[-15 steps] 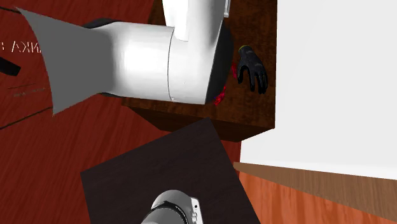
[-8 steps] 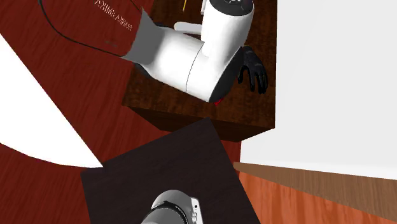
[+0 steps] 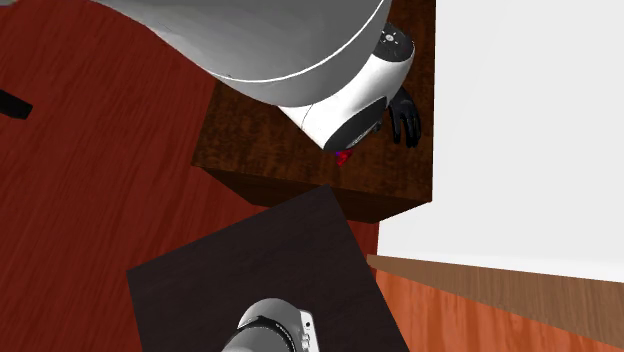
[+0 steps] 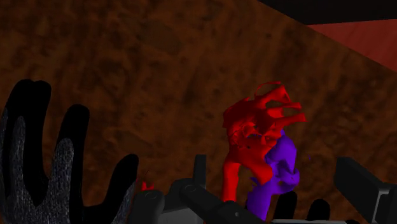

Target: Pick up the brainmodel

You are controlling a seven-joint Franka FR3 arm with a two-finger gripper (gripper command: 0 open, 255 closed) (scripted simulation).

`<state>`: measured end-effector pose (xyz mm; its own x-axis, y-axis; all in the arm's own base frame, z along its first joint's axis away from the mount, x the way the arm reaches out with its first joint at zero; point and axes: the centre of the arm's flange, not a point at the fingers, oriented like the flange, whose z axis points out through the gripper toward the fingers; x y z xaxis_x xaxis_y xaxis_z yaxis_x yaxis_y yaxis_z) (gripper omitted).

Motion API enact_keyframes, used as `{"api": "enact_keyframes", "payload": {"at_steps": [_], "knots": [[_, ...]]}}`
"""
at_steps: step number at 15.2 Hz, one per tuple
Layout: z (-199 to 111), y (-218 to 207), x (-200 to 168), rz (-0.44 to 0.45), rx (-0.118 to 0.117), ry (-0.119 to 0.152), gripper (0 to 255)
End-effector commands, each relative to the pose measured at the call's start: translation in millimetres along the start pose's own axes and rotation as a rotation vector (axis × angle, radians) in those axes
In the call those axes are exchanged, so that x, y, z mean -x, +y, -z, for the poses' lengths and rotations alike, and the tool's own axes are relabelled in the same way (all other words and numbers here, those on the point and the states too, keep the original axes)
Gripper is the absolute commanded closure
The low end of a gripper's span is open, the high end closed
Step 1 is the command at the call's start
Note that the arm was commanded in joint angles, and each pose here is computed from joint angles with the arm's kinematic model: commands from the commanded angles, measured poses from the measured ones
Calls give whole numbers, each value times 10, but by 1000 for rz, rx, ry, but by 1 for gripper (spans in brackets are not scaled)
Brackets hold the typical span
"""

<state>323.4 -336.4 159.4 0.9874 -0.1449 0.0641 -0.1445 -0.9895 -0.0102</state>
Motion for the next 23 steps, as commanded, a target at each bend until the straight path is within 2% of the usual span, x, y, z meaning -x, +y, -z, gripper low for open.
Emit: {"api": "enact_keyframes", "payload": {"at_steps": [1, 6, 7, 16, 23], "knots": [[-104, 13, 11, -1, 0, 1, 0], [-293, 15, 24, -1, 0, 1, 0], [-299, 11, 22, -1, 0, 1, 255], [-292, 15, 23, -1, 0, 1, 255], [76, 11, 0, -1, 0, 1, 255]]}}
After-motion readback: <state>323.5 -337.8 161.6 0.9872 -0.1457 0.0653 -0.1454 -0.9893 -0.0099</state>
